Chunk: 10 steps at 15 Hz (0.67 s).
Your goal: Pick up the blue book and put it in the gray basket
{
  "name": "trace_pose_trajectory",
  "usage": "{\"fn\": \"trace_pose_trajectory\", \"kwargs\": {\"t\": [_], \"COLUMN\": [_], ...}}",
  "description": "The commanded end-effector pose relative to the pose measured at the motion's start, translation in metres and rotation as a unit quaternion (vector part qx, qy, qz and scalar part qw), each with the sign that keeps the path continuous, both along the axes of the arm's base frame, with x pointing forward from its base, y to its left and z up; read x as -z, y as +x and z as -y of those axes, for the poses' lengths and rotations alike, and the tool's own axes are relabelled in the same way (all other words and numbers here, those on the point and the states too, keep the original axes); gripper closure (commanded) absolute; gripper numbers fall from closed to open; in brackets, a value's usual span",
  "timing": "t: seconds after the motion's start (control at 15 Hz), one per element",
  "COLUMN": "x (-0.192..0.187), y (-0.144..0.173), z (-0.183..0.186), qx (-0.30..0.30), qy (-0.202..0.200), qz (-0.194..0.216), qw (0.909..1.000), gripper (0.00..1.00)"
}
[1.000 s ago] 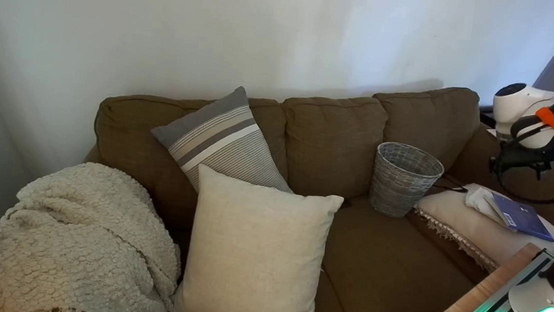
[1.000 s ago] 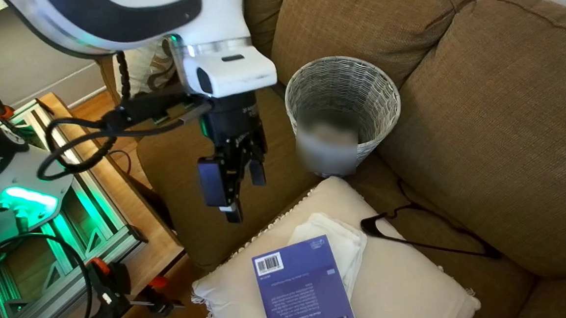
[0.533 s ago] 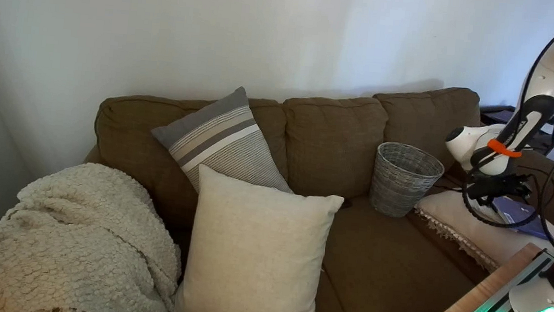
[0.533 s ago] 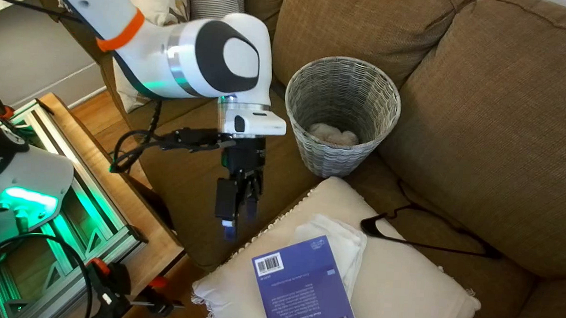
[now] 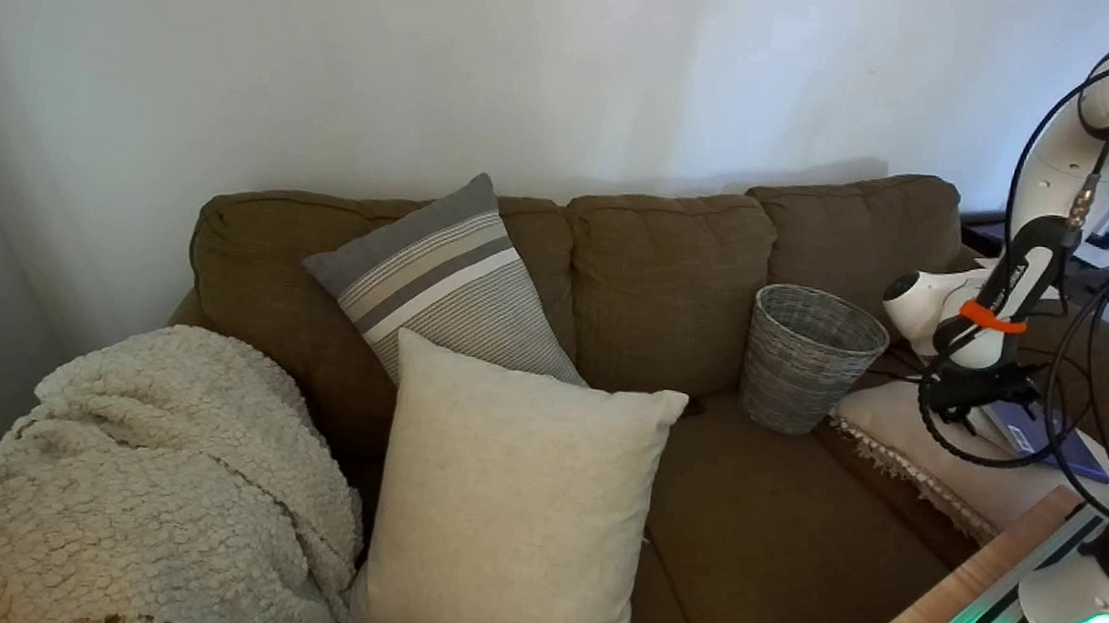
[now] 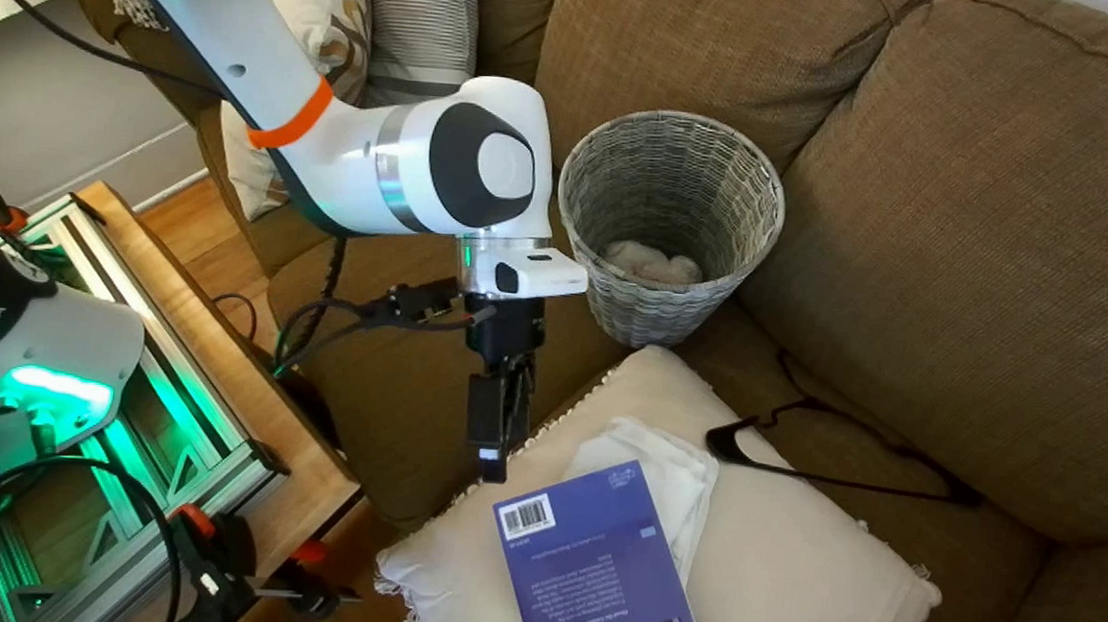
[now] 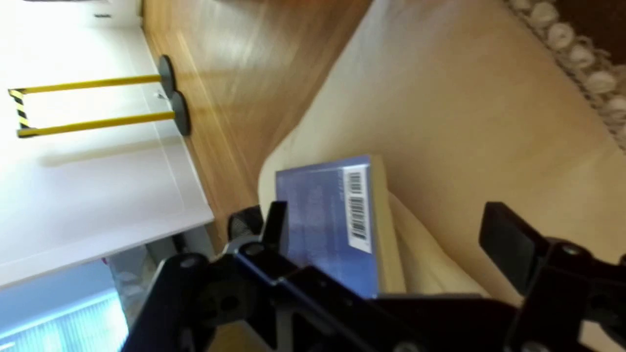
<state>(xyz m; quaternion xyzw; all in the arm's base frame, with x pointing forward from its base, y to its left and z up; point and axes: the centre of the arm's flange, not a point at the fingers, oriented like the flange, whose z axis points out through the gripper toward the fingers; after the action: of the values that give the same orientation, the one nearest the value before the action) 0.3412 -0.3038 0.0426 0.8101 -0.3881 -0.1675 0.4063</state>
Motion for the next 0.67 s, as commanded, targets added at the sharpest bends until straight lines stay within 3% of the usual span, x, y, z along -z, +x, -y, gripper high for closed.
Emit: {"fn": "trace_pose_trajectory", "kwargs": {"t": [0.0,0.13,0.4,0.6], "x": [0.029,0.042,0.046,0.047], "y": [-0.005,-0.007,-0.033,-0.041], "z": [-0.004,-0.001,0.006,0.013], "qx": [-0.052,-0.053,-0.034,-0.029], "qy": [0.032,0.027,0.014,-0.012], "qz": [0.050,0.058,0.015,0.013], "qw": [0.9969,0.9965,0.9992,0.9994], "gripper": [0.00,0.00,0.00,0.00]}}
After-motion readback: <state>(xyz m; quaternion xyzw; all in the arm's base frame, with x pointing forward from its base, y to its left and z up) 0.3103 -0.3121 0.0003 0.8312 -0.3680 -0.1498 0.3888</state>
